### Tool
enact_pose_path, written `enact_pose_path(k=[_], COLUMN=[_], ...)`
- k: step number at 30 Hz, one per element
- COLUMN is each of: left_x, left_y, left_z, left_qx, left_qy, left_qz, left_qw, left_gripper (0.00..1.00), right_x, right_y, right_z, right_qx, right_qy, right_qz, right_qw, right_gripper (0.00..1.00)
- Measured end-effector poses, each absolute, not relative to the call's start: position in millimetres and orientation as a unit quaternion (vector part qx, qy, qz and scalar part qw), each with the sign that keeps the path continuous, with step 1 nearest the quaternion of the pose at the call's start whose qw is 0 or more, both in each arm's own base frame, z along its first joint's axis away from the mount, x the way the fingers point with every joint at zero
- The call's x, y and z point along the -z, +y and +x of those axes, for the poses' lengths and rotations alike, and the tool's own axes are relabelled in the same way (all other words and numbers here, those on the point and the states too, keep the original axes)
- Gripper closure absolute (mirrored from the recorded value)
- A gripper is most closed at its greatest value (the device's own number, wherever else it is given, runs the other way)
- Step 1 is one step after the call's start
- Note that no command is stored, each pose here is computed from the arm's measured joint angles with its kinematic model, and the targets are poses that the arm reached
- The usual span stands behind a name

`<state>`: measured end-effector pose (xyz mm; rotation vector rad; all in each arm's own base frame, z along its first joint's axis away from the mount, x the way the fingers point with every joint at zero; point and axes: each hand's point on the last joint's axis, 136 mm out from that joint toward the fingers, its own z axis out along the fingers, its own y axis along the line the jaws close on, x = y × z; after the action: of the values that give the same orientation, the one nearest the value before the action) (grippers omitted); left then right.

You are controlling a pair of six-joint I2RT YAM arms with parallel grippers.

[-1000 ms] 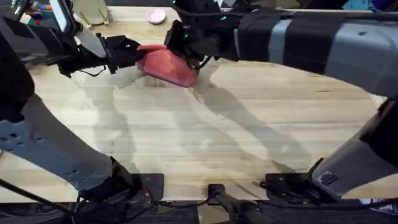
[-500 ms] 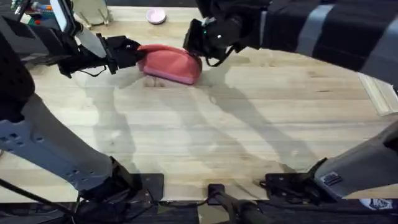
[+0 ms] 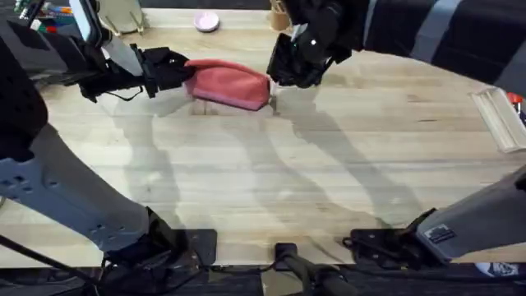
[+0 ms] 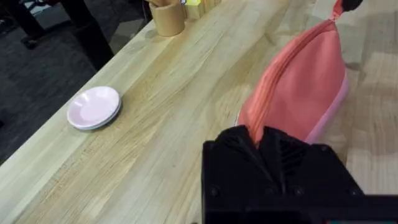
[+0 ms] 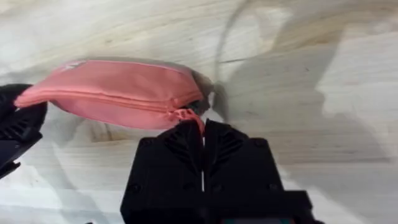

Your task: Unzip the bag, pick up the pens from the table one at a time and place them inside, then zip the bag closed.

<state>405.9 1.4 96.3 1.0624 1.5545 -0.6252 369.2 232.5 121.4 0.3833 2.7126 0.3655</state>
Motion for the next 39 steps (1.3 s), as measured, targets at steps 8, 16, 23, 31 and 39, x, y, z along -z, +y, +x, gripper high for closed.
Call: enact_pose_path(k=[8, 16, 23, 31, 39], left_x=[-96, -96, -96, -96, -95], left_y=[1, 1, 1, 1, 2], left_z=[406, 406, 406, 406, 406], left_qx=[0.264, 0.265, 0.265, 0.264, 0.263], left_qy=[0.656, 0.656, 0.656, 0.657, 0.658], left_qz=[0.449, 0.448, 0.448, 0.448, 0.448], left_qw=[0.546, 0.546, 0.546, 0.546, 0.545], left_gripper=[0.958, 0.958, 0.959, 0.958, 0.958], right_x=[-116, -87, -69, -42, -56], right_y=[214, 206, 208, 227, 225], right_z=[368, 364, 361, 344, 345], right_qx=[-0.105, -0.092, -0.086, -0.070, -0.075], right_qy=[0.968, 0.969, 0.970, 0.979, 0.977], right_qz=[0.145, 0.151, 0.152, 0.124, 0.116], right_qw=[0.177, 0.175, 0.166, 0.146, 0.161], right_gripper=[0.971, 0.970, 0.971, 0.971, 0.690])
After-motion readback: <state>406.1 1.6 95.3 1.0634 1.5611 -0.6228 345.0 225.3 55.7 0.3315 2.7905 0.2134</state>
